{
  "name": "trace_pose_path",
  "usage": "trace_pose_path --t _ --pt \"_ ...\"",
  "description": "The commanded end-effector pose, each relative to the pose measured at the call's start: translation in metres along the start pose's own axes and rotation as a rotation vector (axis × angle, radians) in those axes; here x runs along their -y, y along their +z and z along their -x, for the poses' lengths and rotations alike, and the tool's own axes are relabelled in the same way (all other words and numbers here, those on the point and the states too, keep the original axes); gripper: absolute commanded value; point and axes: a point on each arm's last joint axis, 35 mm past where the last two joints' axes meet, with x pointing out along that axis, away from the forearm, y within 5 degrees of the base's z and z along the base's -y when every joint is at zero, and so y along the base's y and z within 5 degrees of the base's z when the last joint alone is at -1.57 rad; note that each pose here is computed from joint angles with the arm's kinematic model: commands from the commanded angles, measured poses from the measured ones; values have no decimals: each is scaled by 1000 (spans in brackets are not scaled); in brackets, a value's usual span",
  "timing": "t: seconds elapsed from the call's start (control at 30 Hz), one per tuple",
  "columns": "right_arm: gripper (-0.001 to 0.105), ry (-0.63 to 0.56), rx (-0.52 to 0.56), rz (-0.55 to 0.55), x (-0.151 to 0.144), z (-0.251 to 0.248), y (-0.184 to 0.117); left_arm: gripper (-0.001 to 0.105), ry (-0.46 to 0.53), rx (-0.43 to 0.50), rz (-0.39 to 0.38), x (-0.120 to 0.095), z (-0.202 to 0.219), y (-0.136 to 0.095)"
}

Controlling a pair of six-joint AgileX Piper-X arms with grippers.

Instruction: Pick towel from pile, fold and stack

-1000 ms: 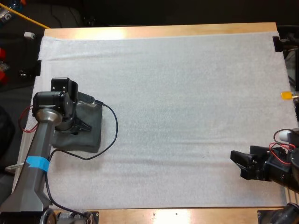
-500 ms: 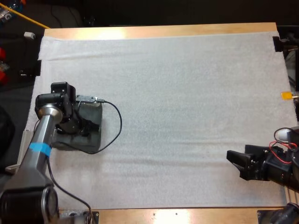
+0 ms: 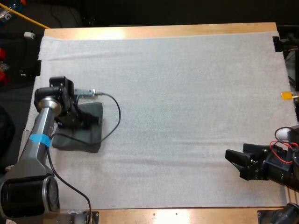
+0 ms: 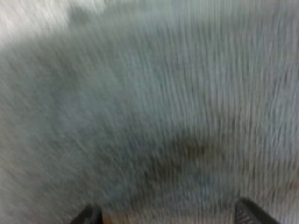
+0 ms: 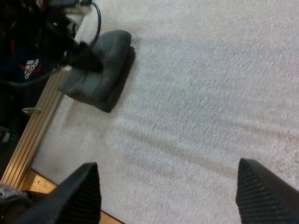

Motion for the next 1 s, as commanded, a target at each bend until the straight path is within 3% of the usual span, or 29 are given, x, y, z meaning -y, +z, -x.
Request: trace_pose_path --t 0.0,0.2,0.53,0.8,0.97 --pt "60 10 8 3 -1 1 1 56 7 31 11 0 5 3" --pt "60 10 6 3 -1 0 1 56 -47 131 30 3 4 18" --pt "60 10 6 -25 -1 0 1 56 -39 13 33 2 -26 18" --pt "60 13 17 -23 -1 0 2 56 -45 100 34 4 22 33" --pt "60 13 19 -22 -1 0 2 56 -57 233 43 5 76 32"
